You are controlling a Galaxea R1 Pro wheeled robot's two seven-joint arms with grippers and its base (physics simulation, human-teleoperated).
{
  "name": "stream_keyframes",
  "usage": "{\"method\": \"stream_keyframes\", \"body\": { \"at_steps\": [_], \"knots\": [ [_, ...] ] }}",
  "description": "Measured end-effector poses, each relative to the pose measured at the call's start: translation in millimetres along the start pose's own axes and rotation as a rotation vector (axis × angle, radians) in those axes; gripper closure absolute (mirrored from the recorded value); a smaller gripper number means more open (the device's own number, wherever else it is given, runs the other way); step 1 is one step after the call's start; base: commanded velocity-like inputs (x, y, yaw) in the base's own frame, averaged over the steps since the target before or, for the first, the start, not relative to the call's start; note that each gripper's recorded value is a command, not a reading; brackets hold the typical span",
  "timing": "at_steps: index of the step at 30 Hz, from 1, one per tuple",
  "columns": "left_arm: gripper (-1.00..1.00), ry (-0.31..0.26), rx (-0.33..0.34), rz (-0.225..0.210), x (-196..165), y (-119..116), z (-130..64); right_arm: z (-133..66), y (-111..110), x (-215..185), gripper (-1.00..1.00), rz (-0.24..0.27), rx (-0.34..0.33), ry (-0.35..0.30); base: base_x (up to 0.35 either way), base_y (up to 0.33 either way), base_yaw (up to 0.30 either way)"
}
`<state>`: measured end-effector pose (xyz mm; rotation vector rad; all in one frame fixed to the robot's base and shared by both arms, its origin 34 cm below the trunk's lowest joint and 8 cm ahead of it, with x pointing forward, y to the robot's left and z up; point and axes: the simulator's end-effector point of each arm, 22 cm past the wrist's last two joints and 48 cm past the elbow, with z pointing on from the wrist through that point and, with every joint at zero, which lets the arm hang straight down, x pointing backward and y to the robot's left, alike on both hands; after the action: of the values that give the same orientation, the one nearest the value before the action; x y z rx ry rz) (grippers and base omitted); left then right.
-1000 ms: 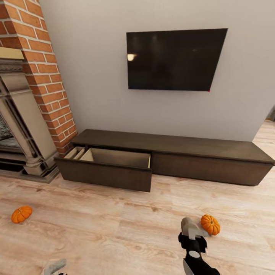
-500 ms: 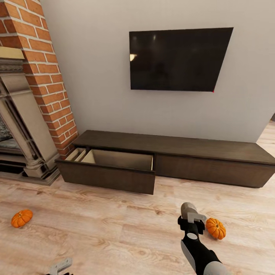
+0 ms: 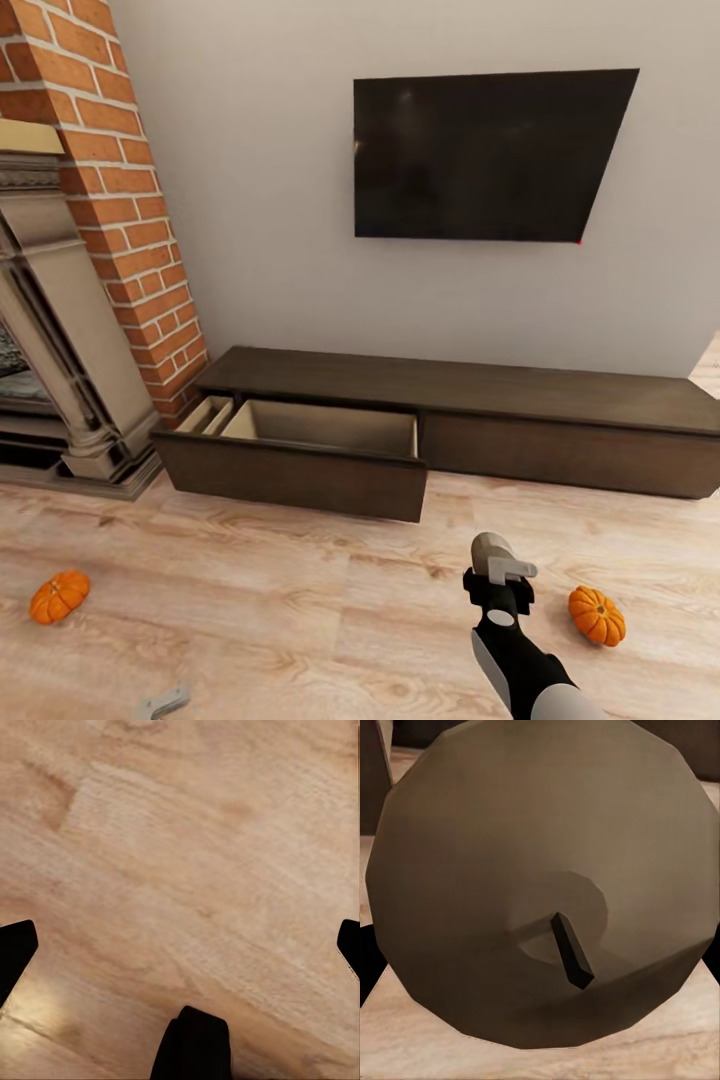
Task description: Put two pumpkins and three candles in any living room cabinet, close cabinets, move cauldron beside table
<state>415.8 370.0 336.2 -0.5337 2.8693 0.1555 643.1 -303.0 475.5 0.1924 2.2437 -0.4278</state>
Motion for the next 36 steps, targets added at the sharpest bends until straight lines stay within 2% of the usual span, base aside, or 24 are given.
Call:
{"method": "stream_keyframes", "body": {
  "at_steps": [9, 17, 19, 24, 29, 32, 36],
  "knots": [
    [-1.0, -0.006, 0.003, -0.001, -2, -1, -1.5, -0.3, -3, -4, 1.0, 0.006, 0.005, -0.005, 0.219, 0.255, -0.253],
    [-1.0, -0.006, 0.004, -0.001, -2, -1, -1.6, -0.6, -3, -2, 1.0, 0.002, 0.004, -0.003, 0.225, 0.251, -0.022],
    [-1.0, -0.005, 0.005, 0.0, -2, -2, -1.6, -0.1, -7, 13, 1.0, -0.03, 0.008, 0.074, 0.191, 0.174, 0.0],
    [-1.0, -0.005, 0.005, 0.0, -1, -2, -1.6, -0.2, -8, 11, 1.0, -0.064, 0.009, 0.125, 0.06, 0.047, 0.0],
    [-1.0, -0.005, 0.007, 0.0, -1, -3, -1.6, -2.0, -8, -19, 1.0, -0.071, 0.008, 0.139, 0.008, 0.006, 0.0],
    [-1.0, -0.003, 0.014, 0.001, 1, -8, -1.7, -7.3, -14, -59, 1.0, -0.066, 0.016, 0.132, 0.001, 0.001, 0.0],
    [-1.0, -0.002, 0.017, 0.002, 2, -11, -1.7, -24.3, -24, -113, 1.0, -0.047, 0.023, 0.117, 0.012, 0.011, 0.0]
  ]
}}
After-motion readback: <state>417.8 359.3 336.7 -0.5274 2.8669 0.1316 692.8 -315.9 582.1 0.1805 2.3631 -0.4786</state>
